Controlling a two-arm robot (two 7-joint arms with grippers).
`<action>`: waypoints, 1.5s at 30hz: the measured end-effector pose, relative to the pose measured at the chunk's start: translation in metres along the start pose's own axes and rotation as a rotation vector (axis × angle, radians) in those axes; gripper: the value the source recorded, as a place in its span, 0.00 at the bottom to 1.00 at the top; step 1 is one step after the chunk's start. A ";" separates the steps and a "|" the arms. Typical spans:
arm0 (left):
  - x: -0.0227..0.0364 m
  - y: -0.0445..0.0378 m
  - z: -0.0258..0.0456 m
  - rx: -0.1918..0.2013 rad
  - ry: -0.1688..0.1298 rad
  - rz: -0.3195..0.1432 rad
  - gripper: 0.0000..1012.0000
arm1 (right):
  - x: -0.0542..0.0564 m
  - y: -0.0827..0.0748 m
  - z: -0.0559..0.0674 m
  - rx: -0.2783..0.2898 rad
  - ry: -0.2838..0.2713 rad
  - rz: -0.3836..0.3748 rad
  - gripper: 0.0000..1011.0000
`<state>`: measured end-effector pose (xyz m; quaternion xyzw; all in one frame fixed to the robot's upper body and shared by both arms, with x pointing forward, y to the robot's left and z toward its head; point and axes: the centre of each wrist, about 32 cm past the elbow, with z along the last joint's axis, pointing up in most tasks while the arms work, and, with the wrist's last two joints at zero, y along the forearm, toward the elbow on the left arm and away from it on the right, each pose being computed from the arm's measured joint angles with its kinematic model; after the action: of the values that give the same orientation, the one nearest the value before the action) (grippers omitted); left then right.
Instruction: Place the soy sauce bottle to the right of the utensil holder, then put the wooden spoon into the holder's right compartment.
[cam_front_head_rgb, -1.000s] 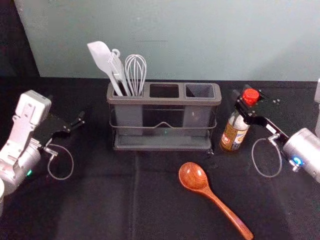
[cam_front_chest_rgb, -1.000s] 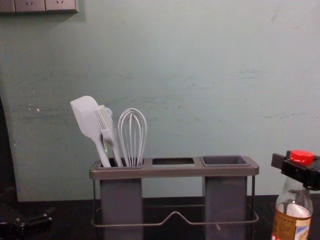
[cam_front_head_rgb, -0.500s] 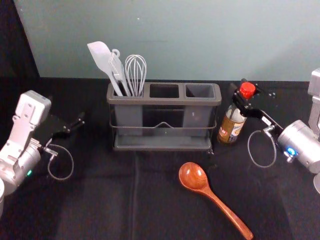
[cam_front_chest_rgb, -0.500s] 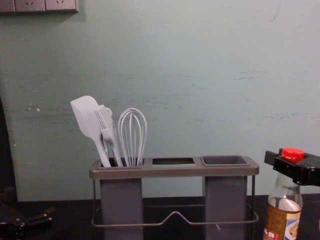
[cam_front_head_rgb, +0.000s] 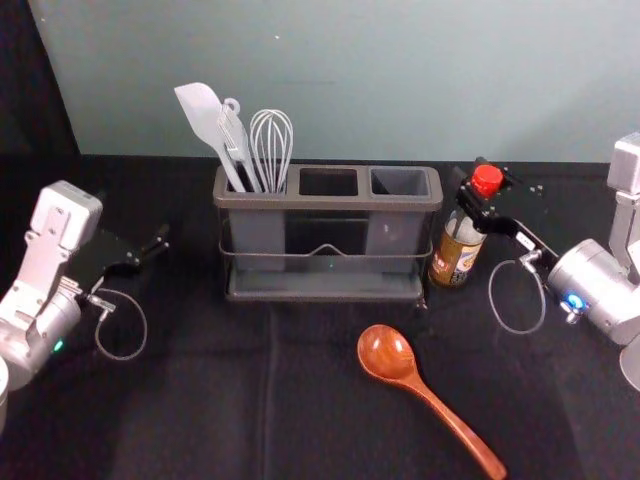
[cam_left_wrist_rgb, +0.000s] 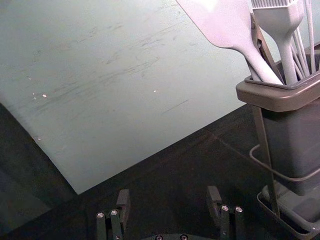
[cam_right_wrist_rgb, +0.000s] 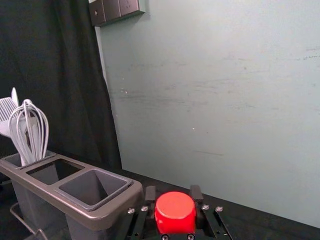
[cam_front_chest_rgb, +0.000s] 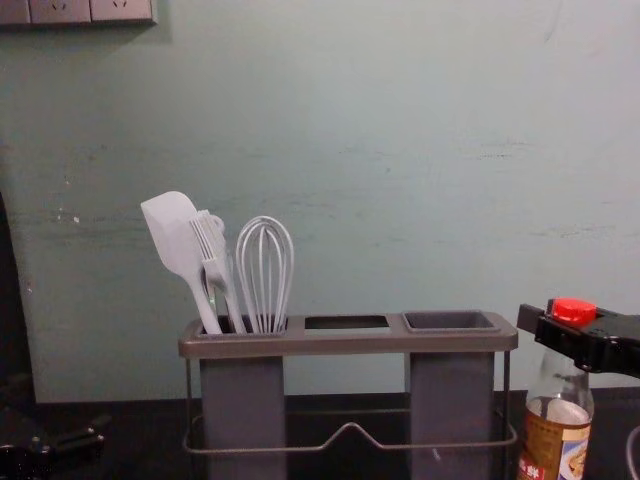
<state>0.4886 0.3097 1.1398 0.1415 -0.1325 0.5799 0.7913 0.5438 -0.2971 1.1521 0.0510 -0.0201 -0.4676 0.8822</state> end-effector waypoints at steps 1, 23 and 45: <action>0.0000 0.0000 0.0000 0.000 0.000 0.000 0.99 | 0.000 0.000 0.000 0.000 0.000 0.000 0.42; 0.0000 0.0000 0.0000 0.000 0.000 0.000 0.99 | -0.012 -0.024 0.034 0.061 -0.128 0.027 0.99; 0.0000 0.0000 0.0000 0.000 0.000 0.000 0.99 | -0.065 -0.052 0.036 -0.005 -0.202 0.255 0.99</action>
<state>0.4886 0.3097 1.1398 0.1415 -0.1325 0.5799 0.7913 0.4617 -0.2745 1.1830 -0.0016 -0.1139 -0.3549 0.9279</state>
